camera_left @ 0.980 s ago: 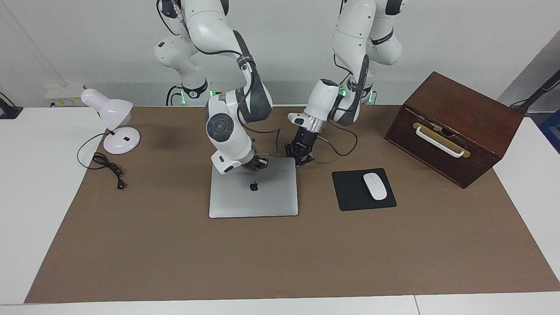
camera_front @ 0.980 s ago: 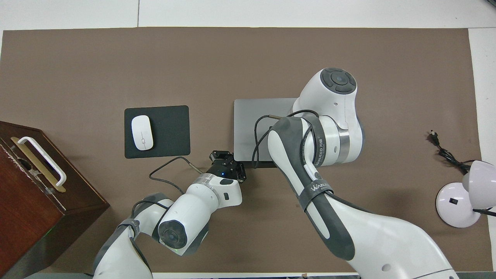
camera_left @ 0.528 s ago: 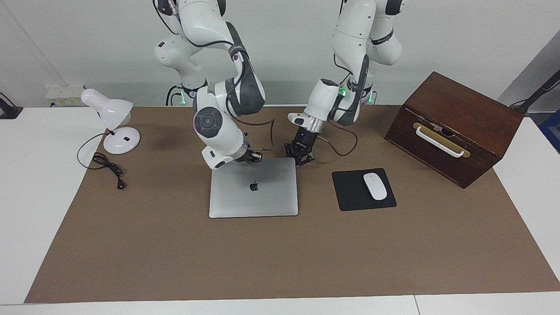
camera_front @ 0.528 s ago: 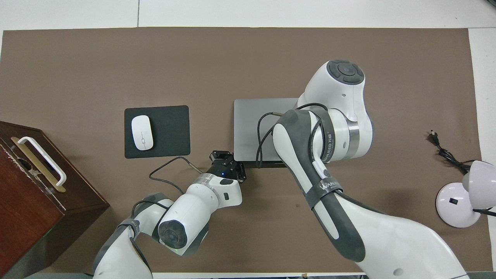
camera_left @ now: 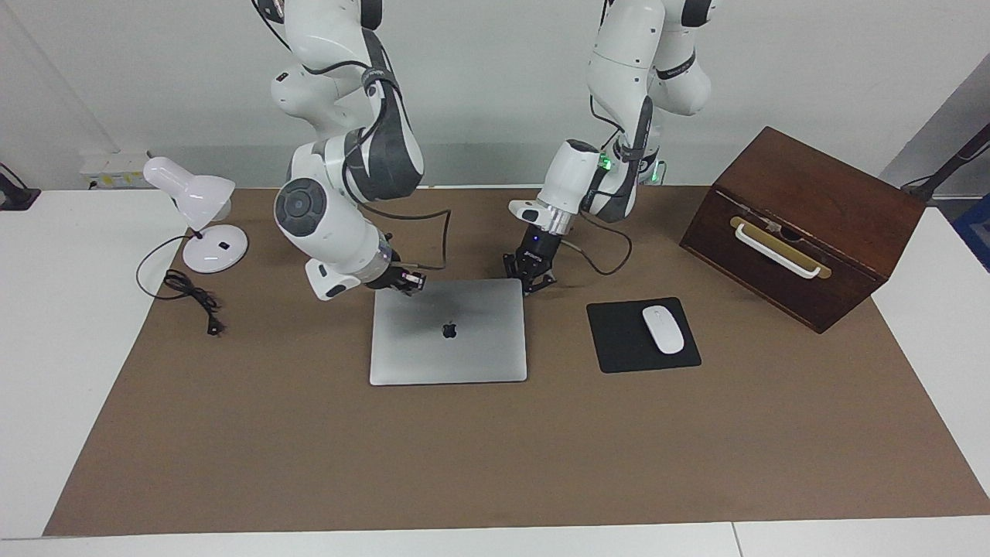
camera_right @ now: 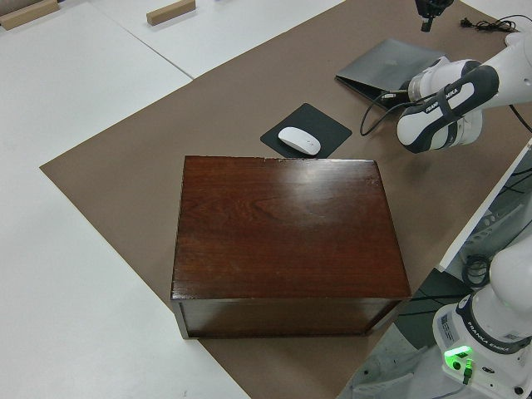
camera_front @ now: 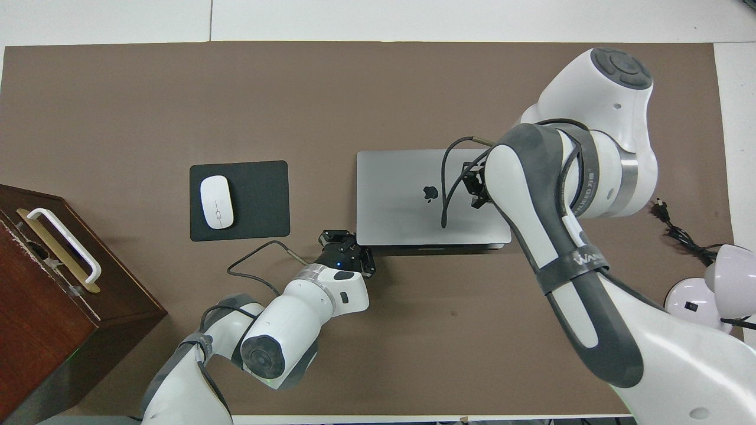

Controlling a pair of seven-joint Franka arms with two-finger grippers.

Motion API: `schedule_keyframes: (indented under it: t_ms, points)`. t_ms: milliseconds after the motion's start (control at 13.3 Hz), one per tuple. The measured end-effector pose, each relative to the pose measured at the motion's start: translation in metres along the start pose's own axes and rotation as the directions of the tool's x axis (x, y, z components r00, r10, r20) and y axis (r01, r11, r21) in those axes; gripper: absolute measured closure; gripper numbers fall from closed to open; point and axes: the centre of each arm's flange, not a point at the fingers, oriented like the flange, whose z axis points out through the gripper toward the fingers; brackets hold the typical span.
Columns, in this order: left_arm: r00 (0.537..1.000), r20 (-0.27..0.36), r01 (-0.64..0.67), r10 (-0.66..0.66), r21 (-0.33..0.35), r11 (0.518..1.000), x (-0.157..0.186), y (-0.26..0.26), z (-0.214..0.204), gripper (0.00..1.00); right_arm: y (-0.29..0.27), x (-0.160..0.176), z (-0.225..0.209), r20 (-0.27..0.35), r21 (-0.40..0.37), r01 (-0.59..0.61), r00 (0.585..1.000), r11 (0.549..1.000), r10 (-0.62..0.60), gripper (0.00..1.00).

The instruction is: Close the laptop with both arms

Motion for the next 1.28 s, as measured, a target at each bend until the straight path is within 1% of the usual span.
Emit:
schedule_keyframes:
  t_ms: [151, 377, 528, 678, 754, 980, 1055, 1206, 1281]
  points:
    - [1.000, 0.000, 0.011, -0.011, 0.000, 1.000, 0.000, 0.000, 0.000, 0.99, 0.009, 0.000, -0.022, -0.033, -0.017, 0.043, 0.998, 0.999, -0.044, 0.99]
    - [1.000, 0.002, 0.029, -0.029, 0.007, 1.000, 0.000, -0.005, 0.000, 0.99, 0.032, 0.002, -0.047, -0.064, -0.037, 0.108, 0.992, 0.994, -0.110, 0.99]
    - [0.999, 0.018, 0.035, -0.035, 0.009, 0.999, 0.001, -0.009, -0.001, 0.99, 0.044, -0.001, -0.063, -0.084, -0.062, 0.137, 0.986, 0.989, -0.142, 0.99]
    - [0.997, 0.063, 0.045, -0.045, 0.009, 0.999, 0.004, -0.014, -0.005, 0.99, 0.053, -0.008, -0.081, -0.103, -0.071, 0.149, 0.982, 0.986, -0.156, 0.99]
    - [0.995, 0.087, 0.051, -0.051, 0.008, 0.999, 0.009, -0.017, -0.010, 0.99, 0.061, -0.011, -0.089, -0.101, -0.070, 0.146, 0.983, 0.987, -0.153, 0.99]
    - [0.987, 0.147, 0.069, -0.069, 0.002, 0.998, 0.031, -0.026, -0.038, 0.99, 0.092, -0.023, -0.110, -0.112, -0.077, 0.123, 0.985, 0.989, -0.132, 0.99]
    - [0.983, 0.168, 0.075, -0.073, -0.002, 0.997, 0.038, -0.028, -0.050, 0.99, 0.101, -0.031, -0.115, -0.118, -0.088, 0.117, 0.985, 0.989, -0.127, 0.91]
    - [0.971, 0.224, 0.088, -0.084, -0.011, 0.996, 0.048, -0.029, -0.071, 0.99, 0.118, -0.050, -0.125, -0.134, -0.105, 0.102, 0.984, 0.989, -0.115, 0.87]
    - [0.962, 0.259, 0.096, -0.088, -0.016, 0.995, 0.051, -0.029, -0.080, 0.99, 0.127, -0.060, -0.130, -0.140, -0.108, 0.097, 0.984, 0.989, -0.112, 0.78]
